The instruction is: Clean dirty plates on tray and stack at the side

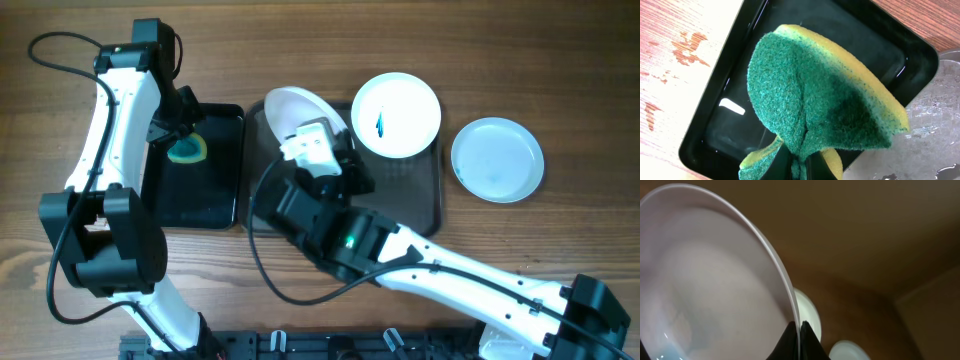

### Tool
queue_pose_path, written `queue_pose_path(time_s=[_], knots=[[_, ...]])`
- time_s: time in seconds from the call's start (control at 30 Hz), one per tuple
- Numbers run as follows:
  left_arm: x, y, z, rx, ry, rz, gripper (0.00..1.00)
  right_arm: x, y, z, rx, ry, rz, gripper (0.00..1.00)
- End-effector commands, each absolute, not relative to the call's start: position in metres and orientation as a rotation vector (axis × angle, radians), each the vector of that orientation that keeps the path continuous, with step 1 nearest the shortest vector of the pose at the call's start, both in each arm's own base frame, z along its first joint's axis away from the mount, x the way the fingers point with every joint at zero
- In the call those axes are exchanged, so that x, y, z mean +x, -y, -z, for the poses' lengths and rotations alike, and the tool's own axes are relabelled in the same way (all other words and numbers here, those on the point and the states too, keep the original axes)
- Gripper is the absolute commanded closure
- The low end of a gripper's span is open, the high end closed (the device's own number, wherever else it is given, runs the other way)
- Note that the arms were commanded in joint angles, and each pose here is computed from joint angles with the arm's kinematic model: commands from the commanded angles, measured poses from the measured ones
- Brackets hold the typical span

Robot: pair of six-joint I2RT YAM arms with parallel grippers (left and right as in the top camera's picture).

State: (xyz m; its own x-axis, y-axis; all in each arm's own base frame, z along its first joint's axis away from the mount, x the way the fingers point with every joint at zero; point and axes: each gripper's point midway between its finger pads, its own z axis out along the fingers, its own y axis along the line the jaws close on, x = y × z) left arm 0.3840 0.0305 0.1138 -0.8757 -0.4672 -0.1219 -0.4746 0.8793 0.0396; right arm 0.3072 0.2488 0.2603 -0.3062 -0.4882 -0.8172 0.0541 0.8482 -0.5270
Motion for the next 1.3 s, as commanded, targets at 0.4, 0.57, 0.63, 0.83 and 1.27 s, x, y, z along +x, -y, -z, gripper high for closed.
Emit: queue_pose_path(time_s=[0.4, 0.57, 0.63, 0.83, 1.27], knots=[[0.389, -0.034, -0.128, -0.758, -2.886, -0.106, 0.96, 0.296, -0.244, -0.329, -0.238, -1.631, 0.755, 0.96], [0.389, -0.034, -0.128, -0.758, -2.886, -0.107, 0.96, 0.298, -0.257, -0.289, -0.334, -1.679, 0.641, 0.96], [0.389, -0.034, -0.128, -0.758, -2.887, -0.107, 0.96, 0.297, -0.267, -0.259, -0.416, -1.766, 0.523, 0.96], [0.389, -0.034, -0.128, -0.758, -2.887, -0.107, 0.96, 0.304, -0.278, -0.215, -0.293, -2.185, -0.173, 0.96], [0.388, -0.034, -0.128, -0.759, -2.889, -0.107, 0.96, 0.356, -0.074, -0.192, 0.567, -2.461, -0.396, 0.96]])
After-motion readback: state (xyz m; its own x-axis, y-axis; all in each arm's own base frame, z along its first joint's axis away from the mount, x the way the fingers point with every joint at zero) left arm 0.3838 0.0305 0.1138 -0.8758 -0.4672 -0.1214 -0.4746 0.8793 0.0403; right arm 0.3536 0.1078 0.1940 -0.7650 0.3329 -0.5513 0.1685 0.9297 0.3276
